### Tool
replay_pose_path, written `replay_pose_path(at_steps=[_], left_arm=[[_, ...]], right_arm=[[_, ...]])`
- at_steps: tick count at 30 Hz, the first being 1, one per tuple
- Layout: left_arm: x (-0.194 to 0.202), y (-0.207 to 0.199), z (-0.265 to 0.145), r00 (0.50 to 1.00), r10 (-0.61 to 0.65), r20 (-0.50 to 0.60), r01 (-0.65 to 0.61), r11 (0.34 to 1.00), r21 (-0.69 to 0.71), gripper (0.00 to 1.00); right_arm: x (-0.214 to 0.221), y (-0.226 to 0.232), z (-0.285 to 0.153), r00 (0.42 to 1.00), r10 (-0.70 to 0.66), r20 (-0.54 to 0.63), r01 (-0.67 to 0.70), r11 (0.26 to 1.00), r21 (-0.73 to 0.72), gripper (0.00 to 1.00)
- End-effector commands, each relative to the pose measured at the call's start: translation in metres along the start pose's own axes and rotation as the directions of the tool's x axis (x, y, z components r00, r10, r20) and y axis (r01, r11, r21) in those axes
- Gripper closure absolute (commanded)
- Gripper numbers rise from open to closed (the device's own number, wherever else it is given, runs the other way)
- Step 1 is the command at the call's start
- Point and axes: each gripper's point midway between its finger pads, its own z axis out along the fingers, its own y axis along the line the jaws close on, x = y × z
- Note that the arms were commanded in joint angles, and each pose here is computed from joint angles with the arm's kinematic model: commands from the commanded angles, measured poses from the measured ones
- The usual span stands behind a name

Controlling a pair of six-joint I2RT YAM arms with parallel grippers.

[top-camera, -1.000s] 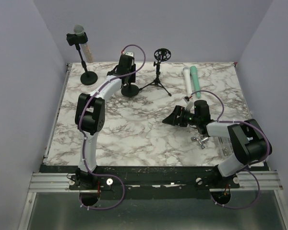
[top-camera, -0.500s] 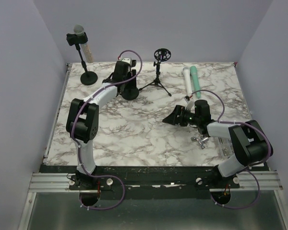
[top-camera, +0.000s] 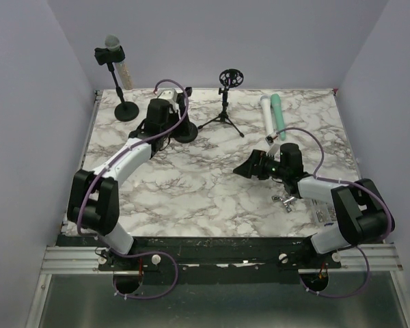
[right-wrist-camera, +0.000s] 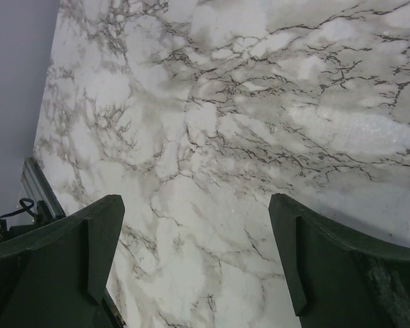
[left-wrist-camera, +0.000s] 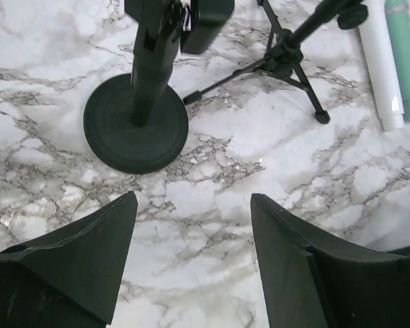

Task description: Remove the microphone from the stand

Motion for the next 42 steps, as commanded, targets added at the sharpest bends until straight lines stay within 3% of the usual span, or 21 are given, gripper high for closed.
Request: replay_pose_path(at_steps=[1, 11, 22, 30, 42], left_arm=[[-0.011, -0.018, -0.041, 0.996, -0.044, 0.076, 0.037, 0.995, 0.095, 0.30], [-0.016, -0.017, -0.101, 0.979, -0.108, 0.173, 0.079, 0.983, 0.165, 0.30], [-0.077, 0.033, -0.143, 0.900, -0.223, 0.374, 0.182, 0.973, 0.143, 0.23], [-0.111, 0.078, -0.138, 0.801, -0.300, 0.519, 0.287, 0.952, 0.108, 0.22], [-0.153, 0.123, -0.090, 0.723, -0.174, 0.669, 0.175, 0.982, 0.066, 0.22]], right_arm=[[-0.005, 0.001, -0.005, 0.999, -0.037, 0.032, 0.037, 0.999, 0.017, 0.04], [-0.009, 0.011, -0.003, 0.999, 0.030, 0.012, -0.030, 0.999, -0.012, 0.04], [0.000, 0.009, -0.014, 1.000, -0.008, 0.008, 0.008, 1.000, 0.011, 0.03], [0.003, 0.012, -0.021, 0.998, -0.036, 0.056, 0.036, 0.999, -0.015, 0.03], [0.005, 0.015, -0.018, 0.997, -0.013, 0.071, 0.017, 0.998, -0.060, 0.03]])
